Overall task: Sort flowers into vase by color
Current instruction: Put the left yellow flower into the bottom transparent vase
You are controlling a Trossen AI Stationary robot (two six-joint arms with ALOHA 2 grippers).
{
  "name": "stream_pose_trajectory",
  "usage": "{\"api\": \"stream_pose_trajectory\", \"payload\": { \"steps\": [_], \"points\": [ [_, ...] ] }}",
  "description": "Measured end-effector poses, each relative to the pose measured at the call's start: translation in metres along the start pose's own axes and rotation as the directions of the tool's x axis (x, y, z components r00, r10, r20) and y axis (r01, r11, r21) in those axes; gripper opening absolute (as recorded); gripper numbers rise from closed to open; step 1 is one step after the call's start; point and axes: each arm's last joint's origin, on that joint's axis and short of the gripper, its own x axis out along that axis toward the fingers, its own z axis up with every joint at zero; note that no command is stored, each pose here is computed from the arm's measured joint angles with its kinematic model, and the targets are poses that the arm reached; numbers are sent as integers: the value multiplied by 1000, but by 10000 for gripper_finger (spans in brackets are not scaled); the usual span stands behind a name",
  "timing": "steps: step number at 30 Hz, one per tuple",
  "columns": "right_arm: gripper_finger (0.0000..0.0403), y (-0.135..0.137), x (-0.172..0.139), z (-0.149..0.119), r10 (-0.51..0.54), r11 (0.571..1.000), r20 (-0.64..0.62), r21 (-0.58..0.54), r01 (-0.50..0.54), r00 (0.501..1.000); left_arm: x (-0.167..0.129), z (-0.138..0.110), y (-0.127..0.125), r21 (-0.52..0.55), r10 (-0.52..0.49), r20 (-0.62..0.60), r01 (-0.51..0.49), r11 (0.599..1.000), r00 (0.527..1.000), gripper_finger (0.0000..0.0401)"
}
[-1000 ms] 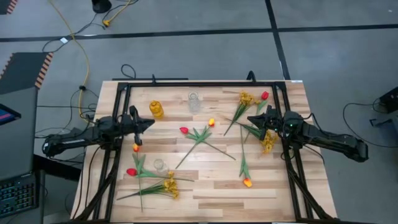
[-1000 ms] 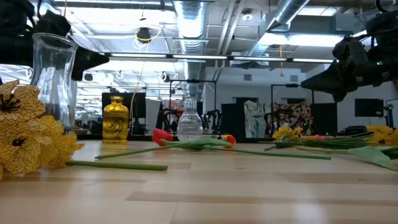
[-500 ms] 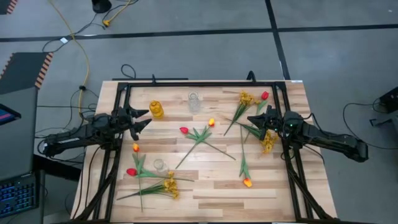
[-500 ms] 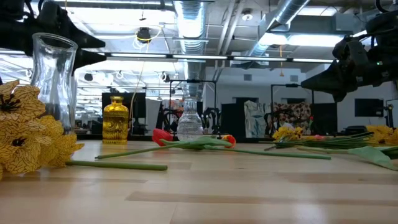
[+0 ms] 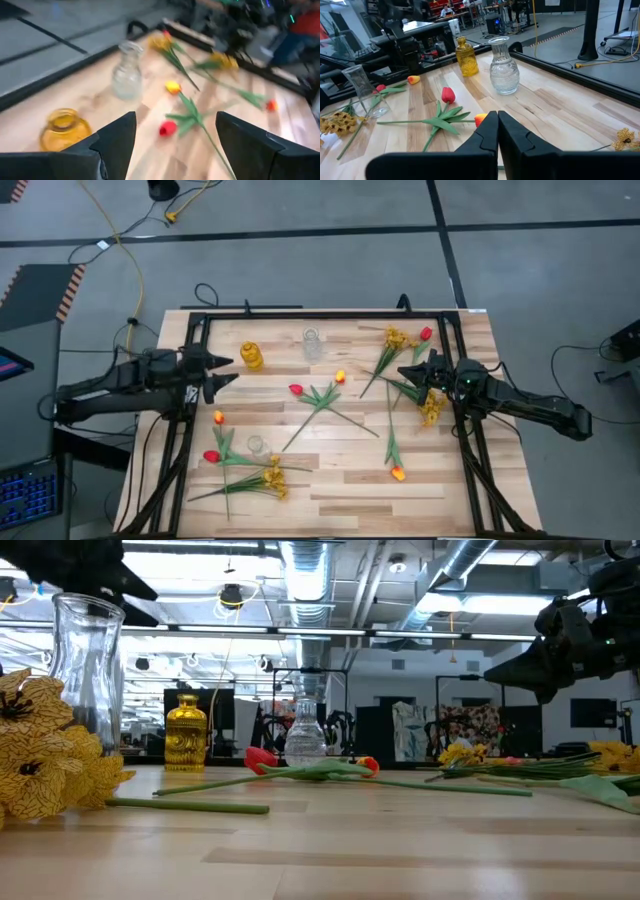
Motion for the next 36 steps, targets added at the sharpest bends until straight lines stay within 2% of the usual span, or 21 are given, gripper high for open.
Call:
{"api": "stream_pose_trajectory", "payload": {
  "steps": [5, 7, 18, 22, 26, 29, 32, 36],
  "points": [
    [36, 0, 0, 0, 0, 1000, 0, 0, 0, 1000, 8, 16, -14, -18, -182, -158, 182, 983, 970, 261],
    [36, 0, 0, 0, 0, 1000, 0, 0, 0, 1000, 13, 20, -19, -23, -227, -198, 227, 974, 954, 261],
    [36, 0, 0, 0, 0, 1000, 1, 0, 0, 1000, 28, 22, -39, 10, -252, -397, 279, 960, 883, 261],
    [36, 0, 0, 0, 0, 1000, 0, 0, 0, 1000, 23, 15, -38, -98, -212, -500, 188, 977, 840, 261],
    [36, 0, 0, 0, 0, 1000, 1, 0, 0, 1000, 17, 5, -33, -211, -139, -604, 11, 977, 785, 261],
    [36, 0, 0, 0, 0, 1000, 1, 0, 0, 1000, 13, -3, -27, -254, -49, -675, -169, 952, 736, 261],
    [36, 0, 0, 0, 0, 1000, 0, 0, 0, 1000, 10, -9, -23, -269, 29, -724, -322, 908, 689, 261],
    [36, 0, 0, 0, 0, 1000, 0, 0, 0, 1000, 12, -19, -20, -288, 65, -753, -417, 862, 655, 261]
  ]
}}
